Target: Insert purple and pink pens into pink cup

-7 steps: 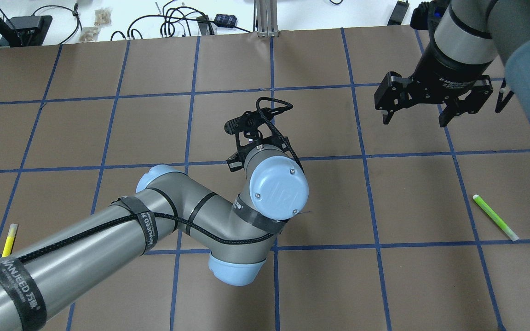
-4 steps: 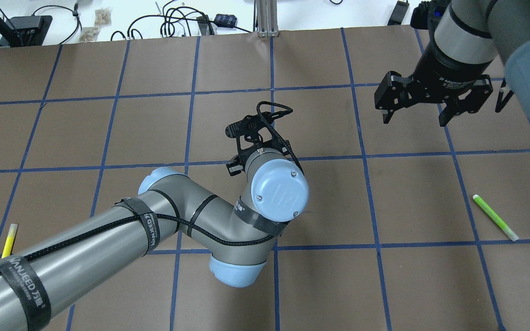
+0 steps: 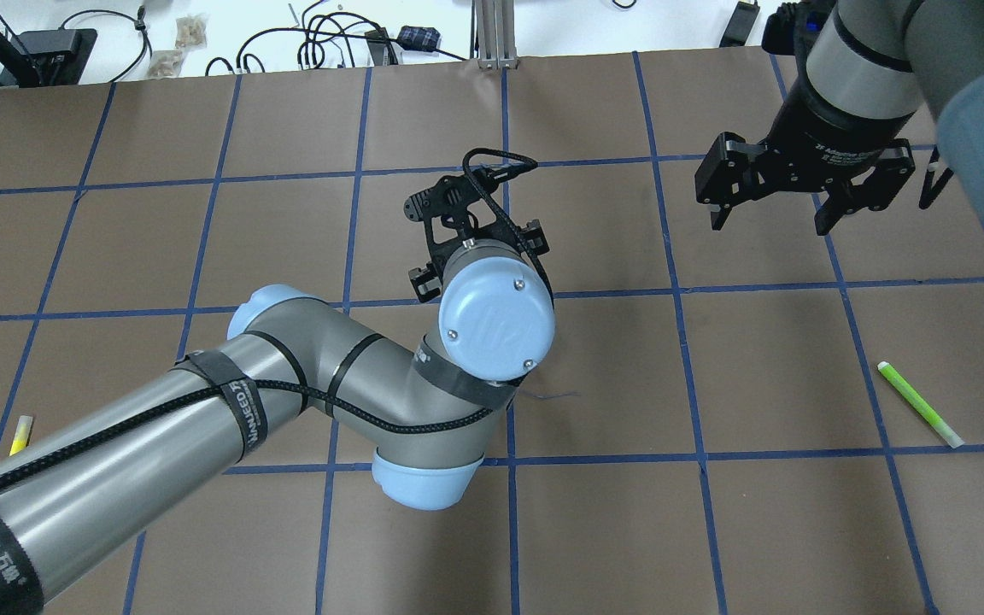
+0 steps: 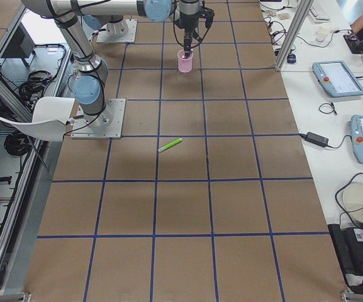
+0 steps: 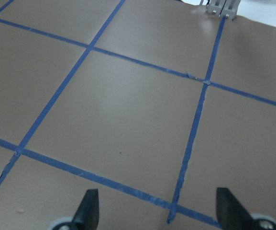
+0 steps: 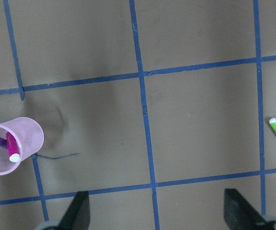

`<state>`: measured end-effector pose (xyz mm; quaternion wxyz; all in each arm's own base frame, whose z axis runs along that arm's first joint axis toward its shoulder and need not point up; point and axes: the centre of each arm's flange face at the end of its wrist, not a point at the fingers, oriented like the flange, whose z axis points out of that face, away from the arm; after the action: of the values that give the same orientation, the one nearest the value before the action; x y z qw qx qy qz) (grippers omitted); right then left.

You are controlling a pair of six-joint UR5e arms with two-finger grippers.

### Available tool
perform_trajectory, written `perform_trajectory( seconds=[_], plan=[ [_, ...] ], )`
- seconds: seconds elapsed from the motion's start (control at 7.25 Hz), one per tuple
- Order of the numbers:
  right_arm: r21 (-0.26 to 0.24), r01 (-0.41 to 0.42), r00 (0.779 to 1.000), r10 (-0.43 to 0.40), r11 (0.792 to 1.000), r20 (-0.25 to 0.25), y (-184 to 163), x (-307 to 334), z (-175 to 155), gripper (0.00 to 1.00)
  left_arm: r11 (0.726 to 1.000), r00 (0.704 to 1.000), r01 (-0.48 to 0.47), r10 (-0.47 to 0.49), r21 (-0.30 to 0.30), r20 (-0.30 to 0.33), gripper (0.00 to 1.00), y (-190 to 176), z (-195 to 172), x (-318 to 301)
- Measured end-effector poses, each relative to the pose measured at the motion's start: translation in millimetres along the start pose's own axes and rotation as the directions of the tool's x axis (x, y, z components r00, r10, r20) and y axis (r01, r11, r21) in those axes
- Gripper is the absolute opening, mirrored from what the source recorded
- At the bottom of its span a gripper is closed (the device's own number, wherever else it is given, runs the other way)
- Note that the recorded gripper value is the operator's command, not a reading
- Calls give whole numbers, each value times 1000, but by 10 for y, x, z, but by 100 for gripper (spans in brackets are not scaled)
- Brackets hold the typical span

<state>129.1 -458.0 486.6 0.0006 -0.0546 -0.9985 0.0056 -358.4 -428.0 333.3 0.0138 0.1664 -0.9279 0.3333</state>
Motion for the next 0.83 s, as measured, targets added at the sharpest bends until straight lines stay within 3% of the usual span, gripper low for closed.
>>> perform_trajectory(
  seconds=[0.28, 0.41, 0.83],
  plan=[
    [-3, 0, 1000, 0, 1000, -2, 0, 1, 18, 100, 986, 996, -87, 91, -145, 20, 100, -537, -234, -33],
    [-4, 0, 1000, 0, 1000, -2, 3, 2, 21, 100, 961, 987, -145, 158, -235, 34, 100, -795, -372, -141],
    [-6, 0, 1000, 0, 1000, -4, 7, 4, 34, 100, 844, 951, -288, 307, -453, -33, 100, -1500, -690, -902]
  ],
)
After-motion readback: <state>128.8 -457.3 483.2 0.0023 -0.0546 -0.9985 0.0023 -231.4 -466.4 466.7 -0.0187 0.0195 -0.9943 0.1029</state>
